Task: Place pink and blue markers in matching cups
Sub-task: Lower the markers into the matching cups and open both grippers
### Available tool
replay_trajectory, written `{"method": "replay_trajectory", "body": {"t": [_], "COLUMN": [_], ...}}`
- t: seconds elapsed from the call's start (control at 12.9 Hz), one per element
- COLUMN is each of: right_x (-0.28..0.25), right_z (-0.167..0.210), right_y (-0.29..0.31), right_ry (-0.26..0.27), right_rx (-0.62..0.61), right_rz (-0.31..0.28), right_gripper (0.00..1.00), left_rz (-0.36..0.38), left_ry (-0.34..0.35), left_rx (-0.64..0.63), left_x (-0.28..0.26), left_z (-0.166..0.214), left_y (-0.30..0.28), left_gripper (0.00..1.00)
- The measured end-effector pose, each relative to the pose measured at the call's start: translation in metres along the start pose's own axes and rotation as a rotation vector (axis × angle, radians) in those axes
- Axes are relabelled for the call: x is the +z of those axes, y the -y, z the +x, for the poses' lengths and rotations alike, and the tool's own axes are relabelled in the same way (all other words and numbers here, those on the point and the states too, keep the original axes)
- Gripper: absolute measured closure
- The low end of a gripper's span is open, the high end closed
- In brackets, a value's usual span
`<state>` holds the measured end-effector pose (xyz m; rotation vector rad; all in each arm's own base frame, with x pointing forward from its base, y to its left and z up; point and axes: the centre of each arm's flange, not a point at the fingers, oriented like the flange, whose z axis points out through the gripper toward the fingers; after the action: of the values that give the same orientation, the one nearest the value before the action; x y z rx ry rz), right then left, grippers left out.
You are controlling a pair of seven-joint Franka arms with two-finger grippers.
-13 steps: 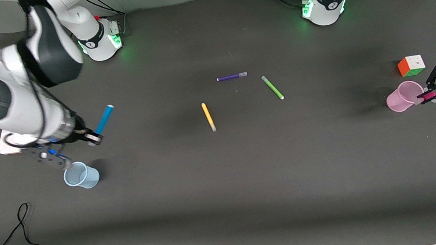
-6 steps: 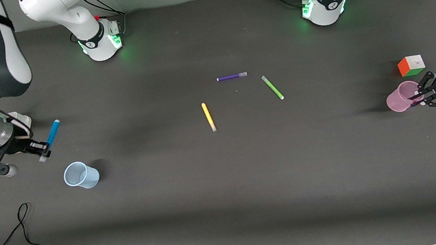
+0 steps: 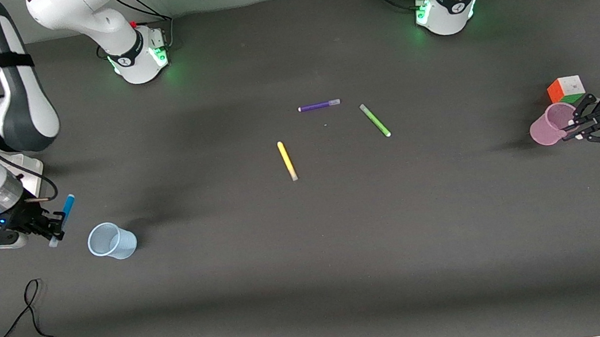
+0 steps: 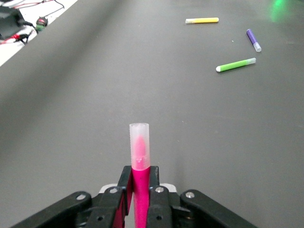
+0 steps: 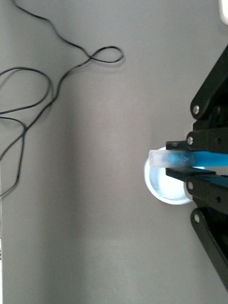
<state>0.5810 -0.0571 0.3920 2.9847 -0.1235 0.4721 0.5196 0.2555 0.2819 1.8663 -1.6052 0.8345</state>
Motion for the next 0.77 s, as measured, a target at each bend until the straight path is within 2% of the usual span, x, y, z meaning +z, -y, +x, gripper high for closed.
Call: {"method": "replay_trajectory", "body": {"t": [0.23, 0.46, 0.77], "right_x": [0.033, 0.056, 0.073], "right_z": [-0.009, -0.009, -0.009], "right_y": [0.005, 0.011, 0.024], "right_ry": [-0.078, -0.149, -0.196], "right_rx": [-0.033, -0.059, -0.064], "right_rz": [-0.032, -0.065, -0.067], "right_gripper": [0.83, 0.83, 0.83], "left_rz": [-0.014, -0.028, -0.069], "left_ry": [-0.007, 0.019, 0.038], "left_rx": [-0.032, -0.061, -0.079], "left_x": [-0.008, -0.017, -0.019], "left_z": [0.020, 0.027, 0.017], "left_y": [0.002, -0.001, -0.012], "left_gripper": [0.82, 0.82, 0.82]}}
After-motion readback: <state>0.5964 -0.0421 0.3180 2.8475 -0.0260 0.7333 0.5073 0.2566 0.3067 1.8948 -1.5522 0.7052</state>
